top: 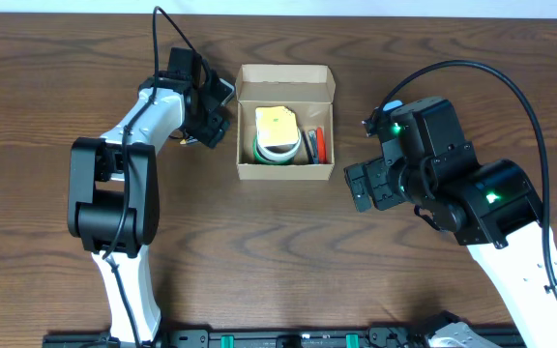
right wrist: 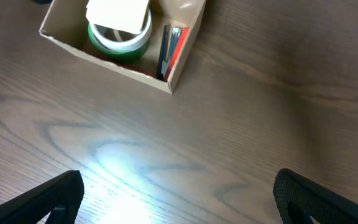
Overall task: Pack container
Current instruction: 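Grasp the clear correction-tape roller with the left gripper, then carry the correction tape into the box and release it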
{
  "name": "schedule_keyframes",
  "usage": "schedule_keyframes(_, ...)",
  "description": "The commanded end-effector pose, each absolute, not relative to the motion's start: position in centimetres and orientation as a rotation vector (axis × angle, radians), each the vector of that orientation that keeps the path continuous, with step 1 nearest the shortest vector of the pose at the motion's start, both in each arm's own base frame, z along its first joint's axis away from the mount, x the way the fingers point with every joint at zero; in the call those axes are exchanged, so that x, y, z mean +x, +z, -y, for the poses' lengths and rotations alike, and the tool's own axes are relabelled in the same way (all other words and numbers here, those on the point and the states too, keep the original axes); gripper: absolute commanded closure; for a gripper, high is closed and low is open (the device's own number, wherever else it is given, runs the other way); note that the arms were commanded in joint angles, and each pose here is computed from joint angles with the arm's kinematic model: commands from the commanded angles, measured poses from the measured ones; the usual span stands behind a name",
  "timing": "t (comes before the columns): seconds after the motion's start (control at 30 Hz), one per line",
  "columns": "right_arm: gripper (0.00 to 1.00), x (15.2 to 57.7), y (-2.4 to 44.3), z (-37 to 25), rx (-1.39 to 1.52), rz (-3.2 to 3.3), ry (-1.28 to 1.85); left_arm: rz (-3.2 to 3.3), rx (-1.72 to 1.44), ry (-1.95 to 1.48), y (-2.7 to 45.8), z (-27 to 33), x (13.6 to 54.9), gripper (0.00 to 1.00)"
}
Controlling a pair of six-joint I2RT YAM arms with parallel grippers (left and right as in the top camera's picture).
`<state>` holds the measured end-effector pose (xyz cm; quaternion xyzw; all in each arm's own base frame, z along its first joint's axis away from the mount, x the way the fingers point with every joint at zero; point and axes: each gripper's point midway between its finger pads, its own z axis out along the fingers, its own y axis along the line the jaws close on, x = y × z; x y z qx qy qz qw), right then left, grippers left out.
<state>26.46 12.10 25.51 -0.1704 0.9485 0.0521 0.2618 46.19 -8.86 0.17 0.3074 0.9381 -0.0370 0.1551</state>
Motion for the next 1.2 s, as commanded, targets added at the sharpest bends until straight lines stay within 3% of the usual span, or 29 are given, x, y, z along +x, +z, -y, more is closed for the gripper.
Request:
schedule_keyframes(0.0,0.01,26.4,25.7,-11.8,-0.468,-2.557,0.136,-2.716,0.877,-0.100,-0.9,8.4,46.0,0.42)
schedule_keyframes(0.37,0.01,26.4,25.7,-11.8,-0.468,-2.557,0.136,-2.737,0.820,-0.069,-0.9,7.9,46.1,0.70)
schedule_keyframes(0.53,0.01,26.4,25.7,-11.8,-0.468,-2.557,0.136,-2.735,0.760,-0.029,0.2,7.5,46.6,0.76)
schedule_keyframes(0.7,0.01,26.4,25.7,-11.8,-0.468,-2.557,0.136,-2.671,0.686,0.031,4.6,7.0,48.0,0.84)
schedule_keyframes(0.87,0.01,26.4,25.7,-11.8,-0.468,-2.557,0.136,-2.533,0.491,-0.018,12.5,7.8,49.3,0.82)
schedule_keyframes(0.97,0.01,26.4,25.7,-11.9,-0.468,-2.557,0.136,-2.456,0.424,-0.157,16.6,10.2,48.7,0.88)
schedule_keyframes(1.17,0.01,26.4,25.7,-11.9,-0.468,-2.557,0.136,-2.391,0.412,-0.463,20.5,17.9,46.0,0.88)
